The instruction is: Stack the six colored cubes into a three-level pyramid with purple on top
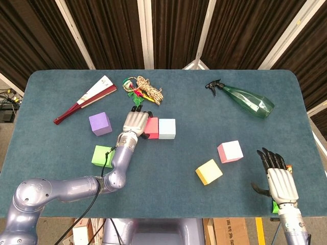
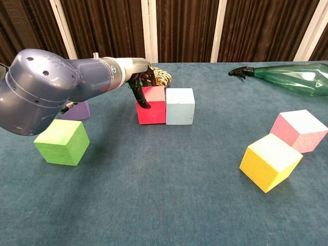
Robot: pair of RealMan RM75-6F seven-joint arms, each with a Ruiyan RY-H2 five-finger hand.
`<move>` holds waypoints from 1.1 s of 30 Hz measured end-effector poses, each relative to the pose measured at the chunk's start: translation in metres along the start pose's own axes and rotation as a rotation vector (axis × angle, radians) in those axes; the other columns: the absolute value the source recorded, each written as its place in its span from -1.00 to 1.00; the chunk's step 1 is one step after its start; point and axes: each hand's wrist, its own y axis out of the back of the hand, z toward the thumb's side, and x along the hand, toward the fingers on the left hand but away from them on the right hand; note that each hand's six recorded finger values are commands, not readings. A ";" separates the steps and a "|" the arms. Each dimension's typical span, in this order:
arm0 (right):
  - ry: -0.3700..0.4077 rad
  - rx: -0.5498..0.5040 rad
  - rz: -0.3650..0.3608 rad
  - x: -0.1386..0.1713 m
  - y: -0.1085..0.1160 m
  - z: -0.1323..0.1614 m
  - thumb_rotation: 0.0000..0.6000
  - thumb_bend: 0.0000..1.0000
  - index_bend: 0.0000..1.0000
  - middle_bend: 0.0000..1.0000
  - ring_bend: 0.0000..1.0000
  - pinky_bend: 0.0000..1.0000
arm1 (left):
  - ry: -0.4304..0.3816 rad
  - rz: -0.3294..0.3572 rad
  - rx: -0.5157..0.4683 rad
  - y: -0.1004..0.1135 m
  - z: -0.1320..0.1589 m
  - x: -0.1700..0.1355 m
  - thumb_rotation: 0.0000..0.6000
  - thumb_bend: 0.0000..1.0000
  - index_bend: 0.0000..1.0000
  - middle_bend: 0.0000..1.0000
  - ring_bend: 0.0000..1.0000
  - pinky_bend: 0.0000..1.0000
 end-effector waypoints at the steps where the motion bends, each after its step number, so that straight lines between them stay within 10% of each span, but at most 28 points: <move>1: 0.000 0.000 0.000 0.000 0.000 0.000 1.00 -0.50 -0.88 -0.94 -0.97 -0.91 | -0.001 0.000 -0.001 0.000 0.000 0.000 1.00 -0.39 -0.46 -0.39 -1.00 -1.00; 33: -0.012 -0.015 -0.003 0.000 0.001 -0.002 1.00 -0.50 -0.88 -0.94 -0.97 -0.91 | 0.033 -0.005 0.042 0.000 0.002 -0.003 1.00 -0.39 -0.48 -0.39 -1.00 -1.00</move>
